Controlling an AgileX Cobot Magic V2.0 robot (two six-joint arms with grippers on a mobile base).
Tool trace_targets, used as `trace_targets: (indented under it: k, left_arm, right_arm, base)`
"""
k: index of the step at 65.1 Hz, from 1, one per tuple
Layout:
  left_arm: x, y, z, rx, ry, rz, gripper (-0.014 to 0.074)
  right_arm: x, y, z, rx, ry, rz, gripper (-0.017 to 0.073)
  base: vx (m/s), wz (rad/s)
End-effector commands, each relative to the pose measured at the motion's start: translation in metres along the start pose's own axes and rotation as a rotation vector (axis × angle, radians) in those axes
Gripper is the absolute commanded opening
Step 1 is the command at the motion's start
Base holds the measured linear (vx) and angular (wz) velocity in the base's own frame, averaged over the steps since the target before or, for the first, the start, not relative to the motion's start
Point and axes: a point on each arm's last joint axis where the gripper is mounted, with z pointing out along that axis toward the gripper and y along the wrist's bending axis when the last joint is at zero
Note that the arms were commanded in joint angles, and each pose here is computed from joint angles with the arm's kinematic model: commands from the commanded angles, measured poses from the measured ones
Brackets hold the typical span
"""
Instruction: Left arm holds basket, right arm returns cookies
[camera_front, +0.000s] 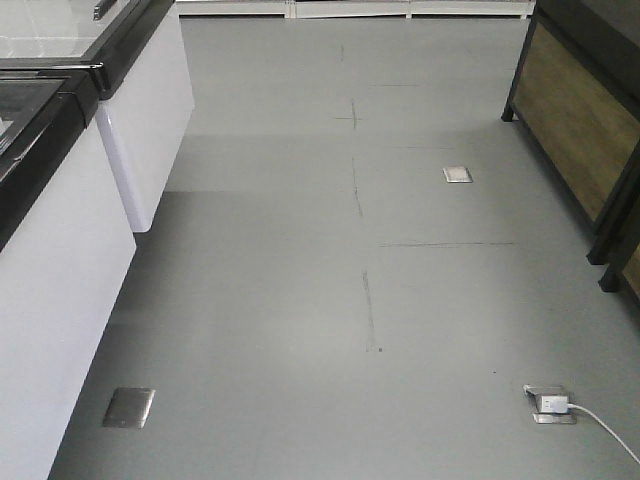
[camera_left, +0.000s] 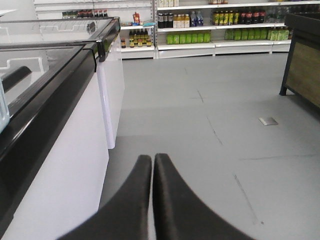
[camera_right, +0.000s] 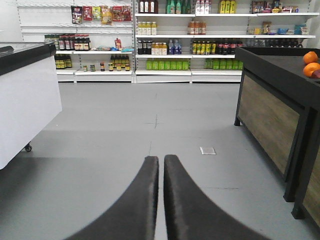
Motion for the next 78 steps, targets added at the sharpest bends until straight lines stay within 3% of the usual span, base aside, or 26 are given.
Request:
trace_targets:
  k: [1,11,20,34,44,51,62,78]
  left_arm:
    - [-0.024,0.0,-0.006,0.001,-0.18,-0.003,-0.0006]
    - [-0.029,0.0,-0.007,0.002,-0.244,-0.004,-0.0006]
    - [-0.041,0.0,-0.01,0.004,-0.377,-0.004,-0.0006]
    - [-0.061,-0.001,-0.022,0.007,-0.633,-0.003,-0.0006]
    - [-0.08,-0.001,-0.04,0.01,-0.916,-0.001,-0.0006]
    - [-0.087,-0.001,-0.048,0.012,-1.01,-0.001,-0.0006]
    - [-0.117,-0.001,-0.061,0.013,-1.014,-0.003,-0.0005]
    - [-0.183,-0.002,-0.09,0.01,-0.883,-0.001,-0.0005]
  right_arm:
    - [-0.001,0.0,0.0,-0.003,-0.063,-0.012,-0.0006]
    - [-0.001,0.0,0.0,-0.003,-0.063,-0.012,-0.0006]
    - [-0.001,0.0,0.0,-0.003,-0.063,-0.012,-0.0006]
    - [-0.001,0.0,0.0,-0.003,-0.063,-0.012,-0.0006]
    - [-0.001,0.0,0.0,-0.003,-0.063,-0.012,-0.0006]
    - [-0.001,0.0,0.0,-0.003,-0.063,-0.012,-0.0006]
    - [-0.001,0.0,0.0,-0.003,-0.063,-0.012,-0.0006]
    - [-0.001,0.0,0.0,-0.003,-0.063,-0.012,-0.0006]
  base:
    - [0.0,0.0]
    - [0.0,0.0]
    - [0.0,0.0]
    - [0.0,0.0]
    - [0.0,0.0]
    - [0.0,0.0]
    - [0.0,0.0]
    - [0.0,0.0]
